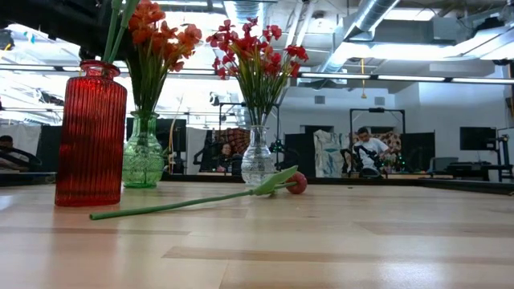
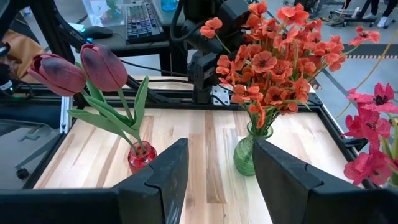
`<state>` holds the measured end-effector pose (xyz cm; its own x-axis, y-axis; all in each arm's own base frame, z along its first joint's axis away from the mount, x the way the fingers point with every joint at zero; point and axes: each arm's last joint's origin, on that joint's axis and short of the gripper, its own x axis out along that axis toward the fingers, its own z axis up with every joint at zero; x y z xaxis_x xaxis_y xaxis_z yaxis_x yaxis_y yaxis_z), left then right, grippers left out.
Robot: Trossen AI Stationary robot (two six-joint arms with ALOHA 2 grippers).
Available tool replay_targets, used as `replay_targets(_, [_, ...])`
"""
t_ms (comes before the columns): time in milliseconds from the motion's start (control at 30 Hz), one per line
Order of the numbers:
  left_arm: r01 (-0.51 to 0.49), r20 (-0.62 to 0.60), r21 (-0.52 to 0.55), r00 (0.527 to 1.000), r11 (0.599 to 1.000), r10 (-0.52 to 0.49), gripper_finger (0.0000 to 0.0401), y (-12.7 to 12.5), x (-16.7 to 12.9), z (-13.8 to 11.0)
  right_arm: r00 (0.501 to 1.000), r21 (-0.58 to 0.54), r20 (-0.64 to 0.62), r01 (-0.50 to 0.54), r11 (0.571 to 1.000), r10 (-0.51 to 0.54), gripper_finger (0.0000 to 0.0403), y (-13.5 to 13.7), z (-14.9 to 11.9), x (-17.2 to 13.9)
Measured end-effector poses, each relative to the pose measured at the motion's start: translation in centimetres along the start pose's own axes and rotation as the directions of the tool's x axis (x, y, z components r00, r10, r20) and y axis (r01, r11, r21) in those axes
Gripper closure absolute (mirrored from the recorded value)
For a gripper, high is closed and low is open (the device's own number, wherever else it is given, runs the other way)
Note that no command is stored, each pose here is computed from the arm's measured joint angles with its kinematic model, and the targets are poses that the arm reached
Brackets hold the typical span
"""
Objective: Sort flowers into vase by color
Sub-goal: Put the orange flower into the green vase
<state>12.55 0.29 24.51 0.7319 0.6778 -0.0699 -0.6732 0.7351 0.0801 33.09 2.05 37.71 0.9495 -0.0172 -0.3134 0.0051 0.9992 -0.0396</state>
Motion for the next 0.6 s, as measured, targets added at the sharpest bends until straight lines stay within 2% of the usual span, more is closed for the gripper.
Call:
replay_targets(233, [-0.002,-0.075,0.022,0.997,1.0,0.004,0.0189,0.5,-0.4,-1.0,1.0,0.017,-0.001,0.0,1.0,0.0,0.02,0.0,0.0,0.0])
replay_targets(600, [0.076,-0.11,-0.034,0.991,0.997,-0.079,0.0186,1.5,-1.4,-1.5,1.0,0.017,-0.001,0.0,1.0,0.0,0.02,0.0,0.0,0.0])
